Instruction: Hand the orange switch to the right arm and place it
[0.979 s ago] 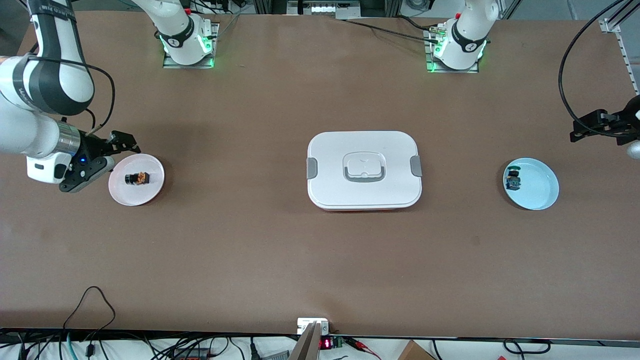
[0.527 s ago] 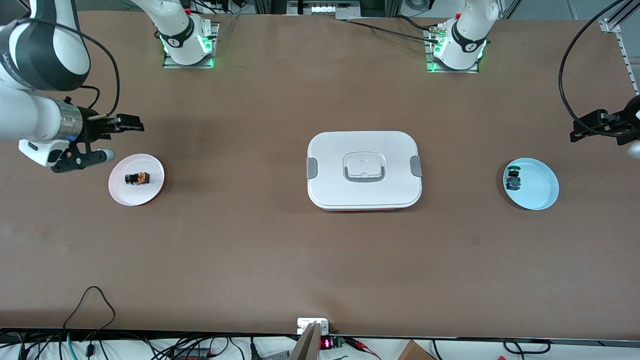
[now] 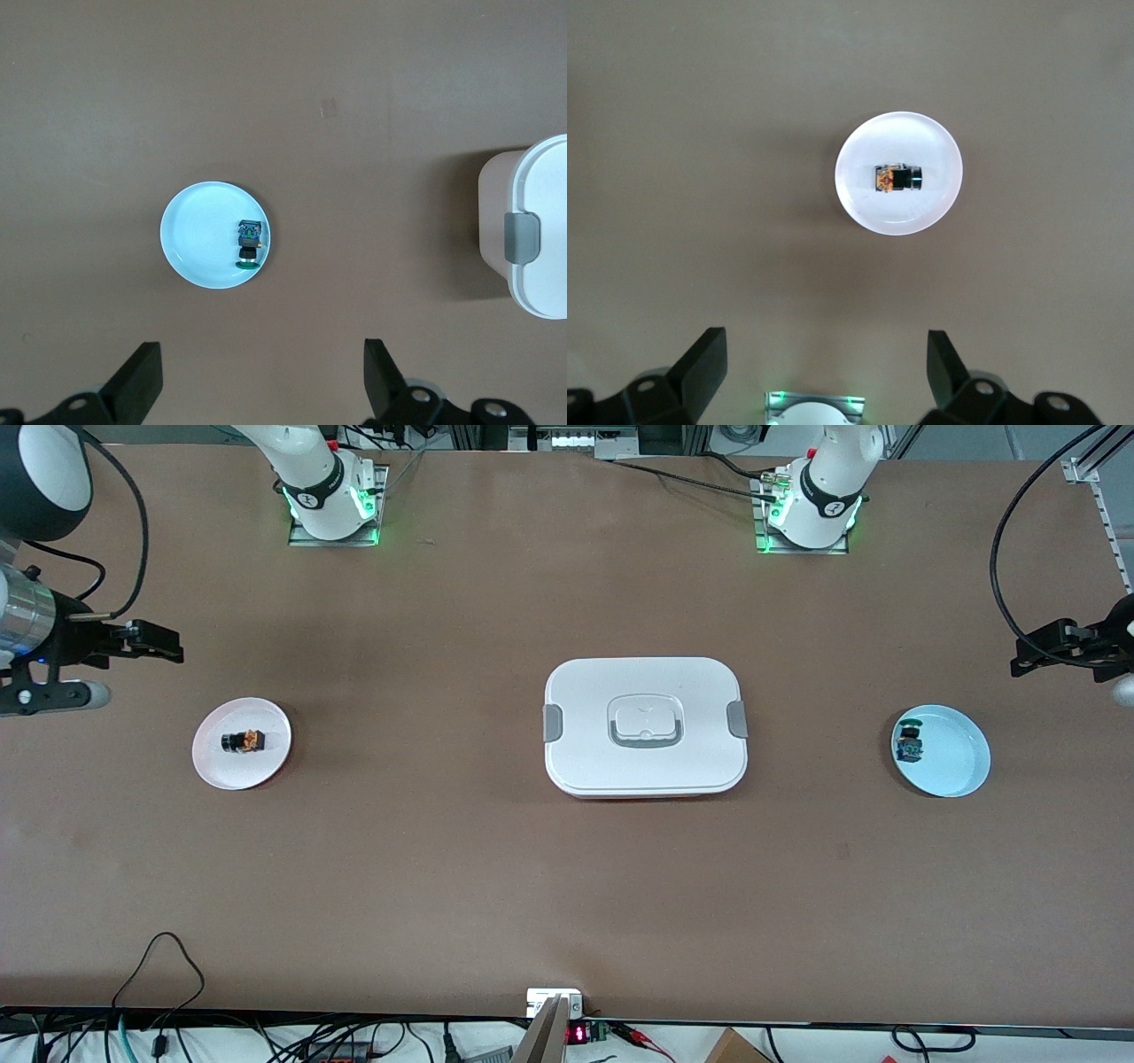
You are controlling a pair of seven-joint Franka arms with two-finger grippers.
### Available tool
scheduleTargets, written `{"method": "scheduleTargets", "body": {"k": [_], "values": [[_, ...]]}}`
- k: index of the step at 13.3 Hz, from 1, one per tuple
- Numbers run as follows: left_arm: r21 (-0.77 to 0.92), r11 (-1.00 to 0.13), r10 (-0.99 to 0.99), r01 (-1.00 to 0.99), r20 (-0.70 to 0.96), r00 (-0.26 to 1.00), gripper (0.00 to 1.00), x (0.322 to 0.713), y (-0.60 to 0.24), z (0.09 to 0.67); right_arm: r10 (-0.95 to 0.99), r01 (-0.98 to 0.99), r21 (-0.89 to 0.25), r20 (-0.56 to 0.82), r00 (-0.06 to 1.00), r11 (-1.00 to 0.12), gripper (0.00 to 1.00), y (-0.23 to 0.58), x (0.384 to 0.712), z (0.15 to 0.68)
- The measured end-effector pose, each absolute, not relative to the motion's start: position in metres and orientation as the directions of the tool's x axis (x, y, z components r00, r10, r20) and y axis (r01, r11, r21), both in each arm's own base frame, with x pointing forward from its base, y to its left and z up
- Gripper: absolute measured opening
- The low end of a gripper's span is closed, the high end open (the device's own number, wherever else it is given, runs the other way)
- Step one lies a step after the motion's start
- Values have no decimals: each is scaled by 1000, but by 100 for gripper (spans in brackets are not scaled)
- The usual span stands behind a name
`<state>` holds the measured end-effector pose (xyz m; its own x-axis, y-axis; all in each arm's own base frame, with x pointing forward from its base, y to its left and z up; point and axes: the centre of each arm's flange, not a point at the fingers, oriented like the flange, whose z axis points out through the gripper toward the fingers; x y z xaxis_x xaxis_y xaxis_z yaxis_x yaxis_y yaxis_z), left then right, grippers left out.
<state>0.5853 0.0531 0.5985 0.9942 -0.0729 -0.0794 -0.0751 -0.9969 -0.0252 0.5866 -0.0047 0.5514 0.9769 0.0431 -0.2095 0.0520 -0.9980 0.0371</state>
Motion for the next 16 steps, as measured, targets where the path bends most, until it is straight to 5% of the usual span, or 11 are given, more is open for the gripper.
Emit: {"method": "scheduleTargets", "body": {"k": [16], "values": [[-25,-997,-70,-72,-79,994,100,585,55,598,19,21,36,-47,999,-999,100,0,562,560]]}}
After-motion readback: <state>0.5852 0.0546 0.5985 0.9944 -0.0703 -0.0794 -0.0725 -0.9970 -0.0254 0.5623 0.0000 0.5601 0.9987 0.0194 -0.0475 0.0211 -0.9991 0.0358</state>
